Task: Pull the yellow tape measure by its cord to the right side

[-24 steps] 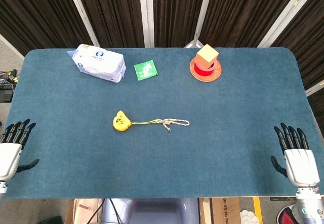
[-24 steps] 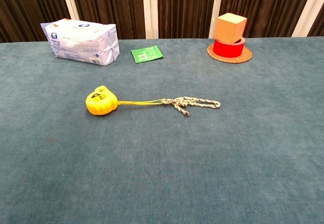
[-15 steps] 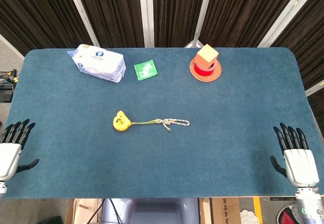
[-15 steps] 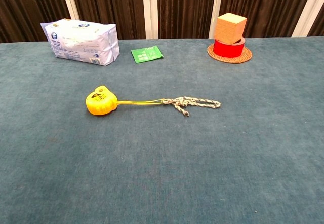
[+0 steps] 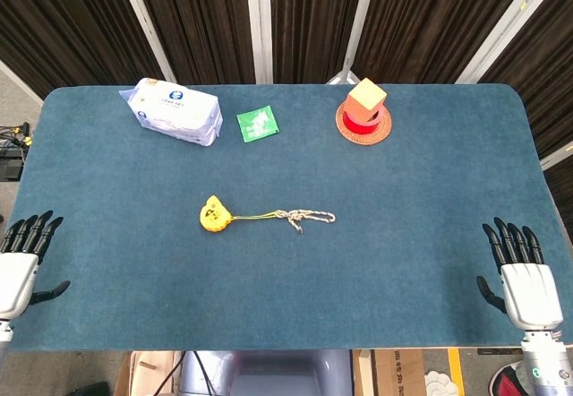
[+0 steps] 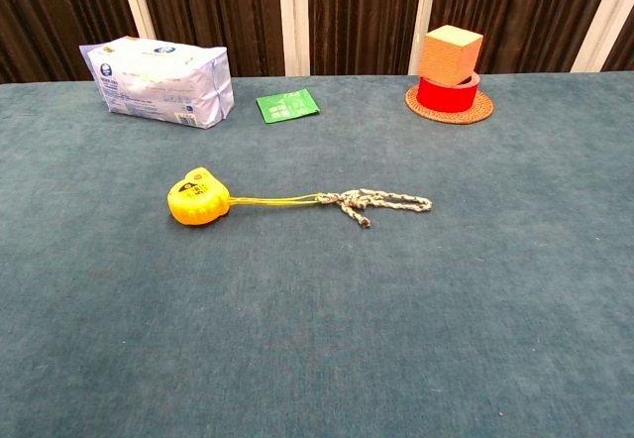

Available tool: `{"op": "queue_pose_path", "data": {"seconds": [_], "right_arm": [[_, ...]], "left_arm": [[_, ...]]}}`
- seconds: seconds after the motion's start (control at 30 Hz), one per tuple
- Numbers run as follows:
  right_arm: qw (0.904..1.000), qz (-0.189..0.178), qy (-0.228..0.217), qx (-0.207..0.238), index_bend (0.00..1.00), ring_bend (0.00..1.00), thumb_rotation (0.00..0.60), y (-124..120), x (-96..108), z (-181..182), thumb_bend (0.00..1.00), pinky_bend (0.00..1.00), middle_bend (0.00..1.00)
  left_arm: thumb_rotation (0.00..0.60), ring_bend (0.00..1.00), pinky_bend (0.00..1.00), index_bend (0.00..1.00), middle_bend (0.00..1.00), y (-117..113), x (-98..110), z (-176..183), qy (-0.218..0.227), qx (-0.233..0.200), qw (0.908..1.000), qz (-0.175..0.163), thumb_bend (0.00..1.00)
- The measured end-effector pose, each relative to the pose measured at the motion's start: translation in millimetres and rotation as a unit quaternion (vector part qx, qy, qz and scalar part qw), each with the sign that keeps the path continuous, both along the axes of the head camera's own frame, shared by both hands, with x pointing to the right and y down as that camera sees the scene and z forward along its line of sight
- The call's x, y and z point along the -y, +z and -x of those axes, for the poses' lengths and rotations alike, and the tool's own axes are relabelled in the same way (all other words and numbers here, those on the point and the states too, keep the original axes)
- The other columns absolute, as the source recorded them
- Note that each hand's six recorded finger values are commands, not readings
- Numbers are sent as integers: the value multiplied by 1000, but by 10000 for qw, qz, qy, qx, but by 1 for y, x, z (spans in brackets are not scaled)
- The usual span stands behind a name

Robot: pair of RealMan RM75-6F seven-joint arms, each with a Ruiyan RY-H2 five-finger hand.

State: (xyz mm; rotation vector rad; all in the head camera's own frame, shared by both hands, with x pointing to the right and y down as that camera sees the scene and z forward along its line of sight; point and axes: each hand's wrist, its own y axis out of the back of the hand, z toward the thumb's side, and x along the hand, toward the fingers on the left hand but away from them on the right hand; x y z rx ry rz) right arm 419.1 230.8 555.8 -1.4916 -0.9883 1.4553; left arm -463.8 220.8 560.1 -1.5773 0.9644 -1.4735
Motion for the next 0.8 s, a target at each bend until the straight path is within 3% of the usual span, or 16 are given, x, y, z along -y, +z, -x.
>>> {"op": "queue_pose_path", "data": {"seconds": [0.27, 0.5, 0.8], "right_arm": [[9992, 100, 51, 395, 19, 0, 600, 3, 5, 11, 341, 0, 0], [9977, 112, 8, 672, 215, 0, 600, 10, 25, 28, 341, 0, 0], [9963, 203, -239, 799, 342, 0, 600, 29, 58, 70, 341, 0, 15]], "left_arm": [[600, 0, 0, 0, 0, -1, -1, 1, -35, -7, 10000, 9, 0], [600, 0, 0, 0, 0, -1, 0, 2, -95, -55, 9999, 15, 0], [600, 0, 0, 0, 0, 0, 0, 1, -131, -85, 9999, 44, 0]]}}
